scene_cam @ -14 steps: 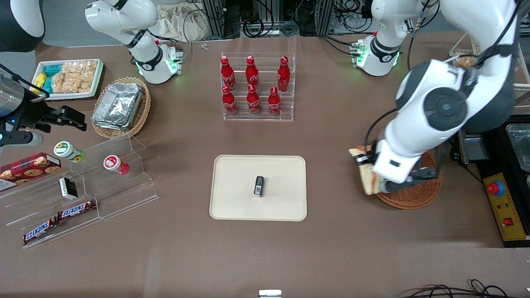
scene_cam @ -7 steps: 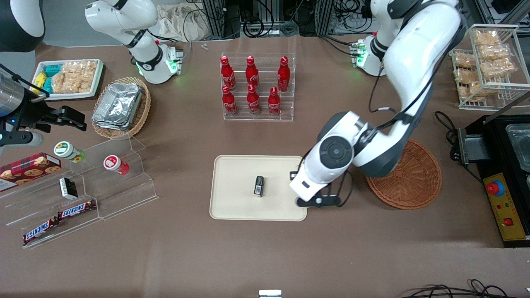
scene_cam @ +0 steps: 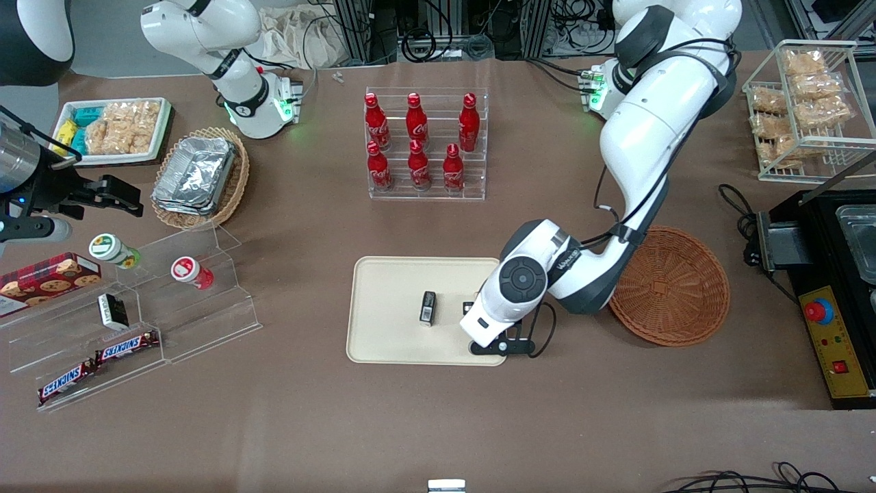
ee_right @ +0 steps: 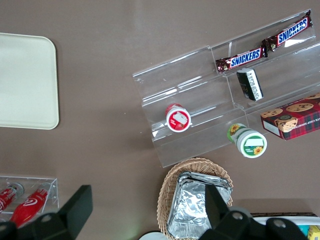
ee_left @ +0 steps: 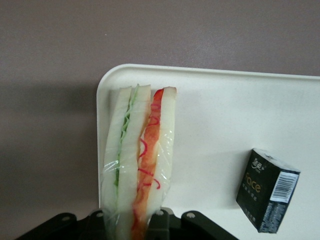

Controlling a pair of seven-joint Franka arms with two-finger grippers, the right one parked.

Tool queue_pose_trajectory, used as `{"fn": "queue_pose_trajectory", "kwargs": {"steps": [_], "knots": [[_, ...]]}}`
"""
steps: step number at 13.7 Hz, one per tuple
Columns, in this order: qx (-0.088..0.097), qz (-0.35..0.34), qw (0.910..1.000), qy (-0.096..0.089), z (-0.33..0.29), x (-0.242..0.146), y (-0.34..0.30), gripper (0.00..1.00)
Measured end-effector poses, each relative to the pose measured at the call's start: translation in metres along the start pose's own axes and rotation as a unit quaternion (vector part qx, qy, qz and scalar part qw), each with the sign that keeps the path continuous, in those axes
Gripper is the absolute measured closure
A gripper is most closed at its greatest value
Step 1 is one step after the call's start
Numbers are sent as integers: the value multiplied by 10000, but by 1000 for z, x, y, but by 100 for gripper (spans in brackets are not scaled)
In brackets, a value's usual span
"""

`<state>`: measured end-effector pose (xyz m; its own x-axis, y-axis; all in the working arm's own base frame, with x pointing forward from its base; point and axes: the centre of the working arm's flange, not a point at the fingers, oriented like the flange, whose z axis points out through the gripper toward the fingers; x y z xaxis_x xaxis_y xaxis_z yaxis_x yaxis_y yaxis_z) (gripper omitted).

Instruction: Place sandwich from basket to tray

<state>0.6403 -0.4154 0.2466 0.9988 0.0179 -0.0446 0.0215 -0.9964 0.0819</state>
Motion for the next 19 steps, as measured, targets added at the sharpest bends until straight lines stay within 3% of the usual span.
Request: {"fn": "queue_pose_trajectory", "kwargs": {"steps": [1,9,12,14,16,19], "knots": [[12,-21,10000,7,1,-1,1,78],[-116,-316,9994,118,5,2,5,1],[-62,-447,9989,158,-15,11,-5,1],[97,-676,9975,175,-59,26,-33,1],[152,-942,9949,314,-117,39,-68,1],[478,-1170,9918,193,-179,39,-119,1]]}}
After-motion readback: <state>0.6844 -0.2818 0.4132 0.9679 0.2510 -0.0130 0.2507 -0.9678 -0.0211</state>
